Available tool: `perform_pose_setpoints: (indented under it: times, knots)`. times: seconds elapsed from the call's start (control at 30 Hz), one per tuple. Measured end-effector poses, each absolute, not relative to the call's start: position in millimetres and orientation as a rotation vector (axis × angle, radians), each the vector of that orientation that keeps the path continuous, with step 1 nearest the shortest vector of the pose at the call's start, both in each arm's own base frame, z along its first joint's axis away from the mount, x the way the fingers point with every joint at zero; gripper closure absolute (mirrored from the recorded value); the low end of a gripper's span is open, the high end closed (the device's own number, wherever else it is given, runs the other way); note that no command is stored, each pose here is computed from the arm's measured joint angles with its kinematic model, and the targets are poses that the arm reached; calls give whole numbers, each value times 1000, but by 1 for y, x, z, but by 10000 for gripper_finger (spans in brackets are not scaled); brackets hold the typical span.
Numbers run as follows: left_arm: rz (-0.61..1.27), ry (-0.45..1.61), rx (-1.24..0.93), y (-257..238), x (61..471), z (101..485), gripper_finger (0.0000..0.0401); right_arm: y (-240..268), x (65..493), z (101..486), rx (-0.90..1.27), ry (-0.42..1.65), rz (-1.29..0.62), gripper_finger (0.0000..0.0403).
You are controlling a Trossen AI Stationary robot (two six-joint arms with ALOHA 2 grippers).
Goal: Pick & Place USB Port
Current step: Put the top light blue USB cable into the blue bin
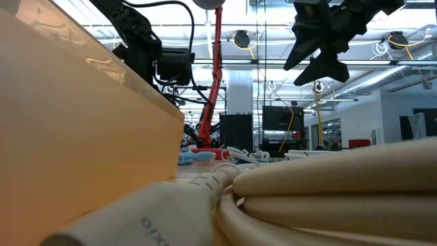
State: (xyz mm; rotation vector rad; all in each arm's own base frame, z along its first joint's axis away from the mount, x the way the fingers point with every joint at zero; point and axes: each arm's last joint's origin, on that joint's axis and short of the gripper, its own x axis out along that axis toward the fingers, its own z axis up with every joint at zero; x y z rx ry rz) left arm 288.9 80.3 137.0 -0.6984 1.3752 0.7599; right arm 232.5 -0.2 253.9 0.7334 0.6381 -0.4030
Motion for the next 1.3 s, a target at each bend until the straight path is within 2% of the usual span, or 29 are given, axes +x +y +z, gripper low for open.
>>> perform_pose_setpoints:
  times: [0.1,0.2,0.53,0.83,1.13,1.3]
  knots:
    - [761,1379,-693,80,289,137,193,0,233,254,734,638,-402,195]
    - [765,1384,-676,81,288,136,215,0,233,254,737,637,-403,195]
    - [742,1408,-621,81,286,136,383,0,233,254,759,634,-411,195]
    - [764,1415,-601,79,272,157,393,0,233,254,731,640,-398,195]
    - [737,1281,-715,55,245,217,394,0,233,254,697,648,-383,195]
    - [632,1209,-731,37,235,241,394,1,233,254,638,668,-336,195]
